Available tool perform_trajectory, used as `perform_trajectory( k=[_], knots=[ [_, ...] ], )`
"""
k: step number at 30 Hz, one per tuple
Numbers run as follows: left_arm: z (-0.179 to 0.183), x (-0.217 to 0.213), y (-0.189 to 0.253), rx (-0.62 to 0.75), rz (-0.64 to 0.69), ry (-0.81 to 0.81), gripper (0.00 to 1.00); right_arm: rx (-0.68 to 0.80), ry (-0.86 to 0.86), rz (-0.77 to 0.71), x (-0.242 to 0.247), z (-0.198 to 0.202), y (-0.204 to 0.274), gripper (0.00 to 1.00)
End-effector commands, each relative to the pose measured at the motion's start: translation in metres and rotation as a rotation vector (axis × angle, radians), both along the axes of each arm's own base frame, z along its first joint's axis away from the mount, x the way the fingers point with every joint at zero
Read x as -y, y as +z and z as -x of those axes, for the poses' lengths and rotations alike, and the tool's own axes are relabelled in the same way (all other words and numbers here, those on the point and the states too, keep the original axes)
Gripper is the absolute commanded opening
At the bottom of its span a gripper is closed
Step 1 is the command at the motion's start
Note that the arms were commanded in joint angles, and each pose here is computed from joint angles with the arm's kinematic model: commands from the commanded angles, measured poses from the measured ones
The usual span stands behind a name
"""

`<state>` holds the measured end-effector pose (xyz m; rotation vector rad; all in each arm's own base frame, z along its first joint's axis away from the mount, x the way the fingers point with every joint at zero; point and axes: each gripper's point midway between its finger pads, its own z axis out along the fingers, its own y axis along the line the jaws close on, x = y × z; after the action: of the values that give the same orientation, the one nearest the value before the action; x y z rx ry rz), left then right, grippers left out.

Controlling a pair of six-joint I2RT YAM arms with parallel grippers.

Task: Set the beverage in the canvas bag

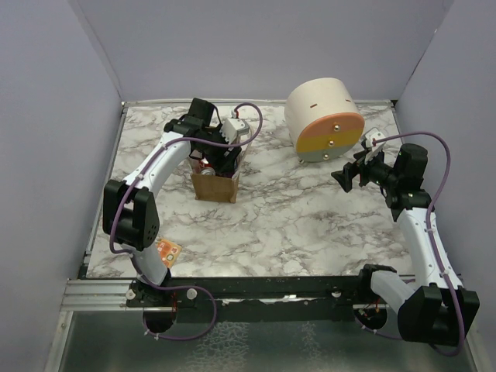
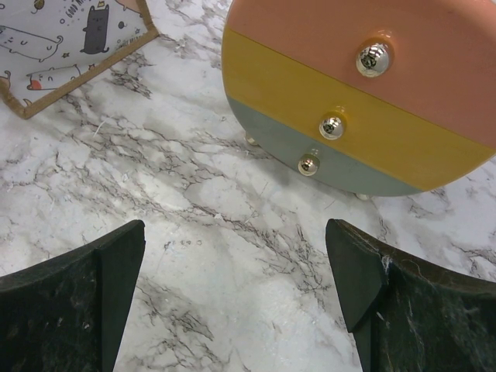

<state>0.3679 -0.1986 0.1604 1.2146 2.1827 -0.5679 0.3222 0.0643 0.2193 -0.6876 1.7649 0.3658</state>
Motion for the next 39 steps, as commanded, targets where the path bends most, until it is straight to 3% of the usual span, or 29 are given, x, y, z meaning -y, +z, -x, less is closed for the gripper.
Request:
perform_trajectory(
  k=[1, 14, 19, 27, 39],
  knots=[
    [-0.005, 0.004, 0.007, 0.052, 0.008, -0.005, 0.09, 0.034, 0.013, 0.004, 0.0, 0.001, 0.005, 1.0],
    [-0.012, -0.002, -0.004, 0.059, -0.022, 0.034, 0.23, 0.035, 0.013, 0.003, -0.001, 0.001, 0.005, 1.0],
    [-0.014, -0.003, -0.012, 0.045, -0.034, 0.045, 0.33, 0.034, 0.014, 0.003, -0.001, 0.001, 0.005, 1.0],
    [-0.014, -0.002, -0.023, 0.029, -0.033, 0.051, 0.36, 0.035, 0.014, 0.002, -0.001, 0.0, 0.005, 1.0],
    [-0.01, -0.002, -0.037, 0.0, -0.045, 0.031, 0.49, 0.036, 0.013, 0.003, 0.0, 0.0, 0.005, 1.0]
  ],
)
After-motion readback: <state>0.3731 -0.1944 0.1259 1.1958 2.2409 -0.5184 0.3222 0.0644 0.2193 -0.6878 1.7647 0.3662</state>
